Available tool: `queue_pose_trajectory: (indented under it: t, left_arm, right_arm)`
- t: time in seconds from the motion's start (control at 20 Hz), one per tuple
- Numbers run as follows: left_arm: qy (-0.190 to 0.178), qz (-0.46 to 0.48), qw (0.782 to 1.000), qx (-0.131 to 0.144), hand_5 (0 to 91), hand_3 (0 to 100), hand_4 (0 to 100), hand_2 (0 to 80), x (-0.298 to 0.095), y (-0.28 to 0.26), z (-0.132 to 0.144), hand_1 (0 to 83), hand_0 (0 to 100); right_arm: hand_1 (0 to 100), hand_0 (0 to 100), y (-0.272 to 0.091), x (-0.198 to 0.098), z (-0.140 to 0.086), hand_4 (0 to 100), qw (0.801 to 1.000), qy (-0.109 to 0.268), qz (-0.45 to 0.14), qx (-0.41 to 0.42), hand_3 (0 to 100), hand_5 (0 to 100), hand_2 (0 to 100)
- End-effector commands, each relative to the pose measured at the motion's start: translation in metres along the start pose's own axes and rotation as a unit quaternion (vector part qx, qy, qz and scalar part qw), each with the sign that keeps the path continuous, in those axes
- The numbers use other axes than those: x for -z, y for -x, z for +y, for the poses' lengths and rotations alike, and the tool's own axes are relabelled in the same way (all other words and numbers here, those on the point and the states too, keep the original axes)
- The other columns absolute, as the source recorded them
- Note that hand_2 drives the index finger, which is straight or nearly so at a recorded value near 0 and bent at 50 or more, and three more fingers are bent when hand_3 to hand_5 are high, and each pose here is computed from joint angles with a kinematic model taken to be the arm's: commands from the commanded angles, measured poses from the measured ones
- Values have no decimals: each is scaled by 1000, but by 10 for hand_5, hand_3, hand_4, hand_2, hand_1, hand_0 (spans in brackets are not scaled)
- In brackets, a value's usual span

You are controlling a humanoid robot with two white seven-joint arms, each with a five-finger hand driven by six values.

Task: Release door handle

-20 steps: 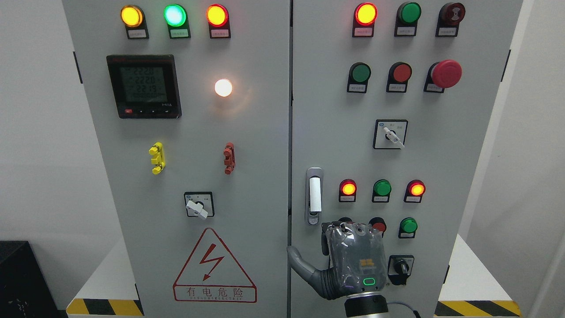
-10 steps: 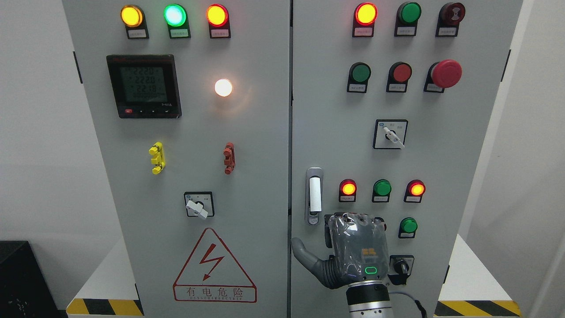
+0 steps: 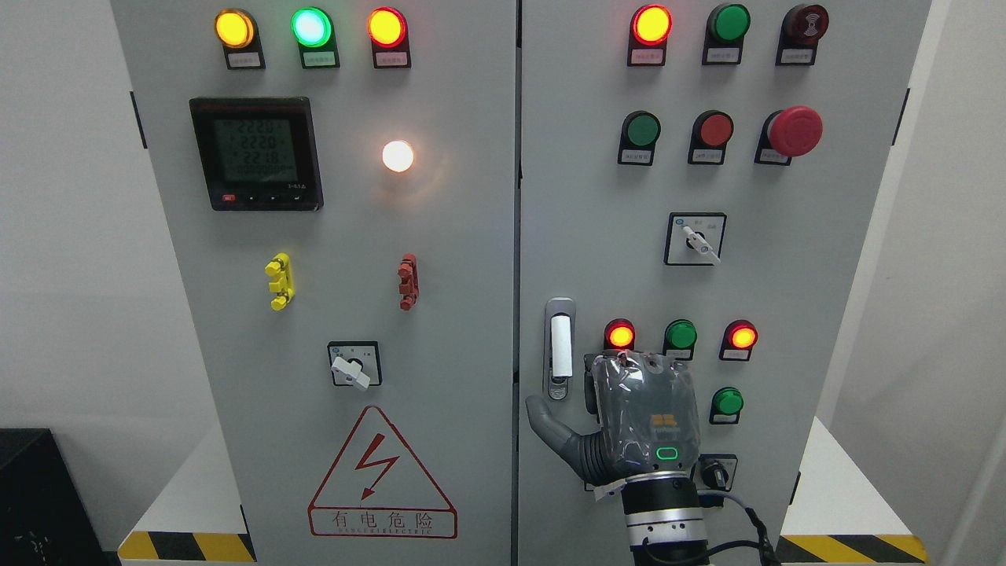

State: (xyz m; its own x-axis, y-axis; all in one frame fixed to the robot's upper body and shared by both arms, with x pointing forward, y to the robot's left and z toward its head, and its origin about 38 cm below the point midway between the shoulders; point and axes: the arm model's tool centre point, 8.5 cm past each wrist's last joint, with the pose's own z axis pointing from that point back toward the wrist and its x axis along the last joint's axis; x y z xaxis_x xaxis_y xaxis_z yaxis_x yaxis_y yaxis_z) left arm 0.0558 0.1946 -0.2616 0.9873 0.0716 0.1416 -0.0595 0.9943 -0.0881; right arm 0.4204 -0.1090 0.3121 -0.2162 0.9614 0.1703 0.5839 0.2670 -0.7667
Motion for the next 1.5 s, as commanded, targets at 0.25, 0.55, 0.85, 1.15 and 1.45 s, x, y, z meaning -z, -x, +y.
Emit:
queue_pose_trajectory:
  t: [0.25,0.55,0.85,1.15,1.45]
  left_arm:
    - [1,-9,1000,11,0,87,13,26,1,-7,-1,0,0]
    - [1,-9,1000,11,0,87,13,24,1,-7,-1,0,0]
    - [1,-9,1000,11,0,91,13,24,1,-7,-1,0,0]
    - [1,-9,1000,11,0,91,12,23,1,-7,-1,0,0]
    - [1,-9,1000,11,0,89,12,22,1,-7,-1,0,0]
  right_arm:
    - [422,155,-1,11,-6,1000,1000,3,4,-1,1000,929,928]
    - [411,181,-2,11,-4,1000,1000,-4,3,0,1000,930,926]
    - [392,238,2,11,-5,1000,1000,-2,10,0,1000,931,925]
    - [397,290,2,10,-4,1000,1000,-3,11,0,1000,932,925]
    - [427,302,7,11,-6,1000,1000,0,17,-1,1000,932,919]
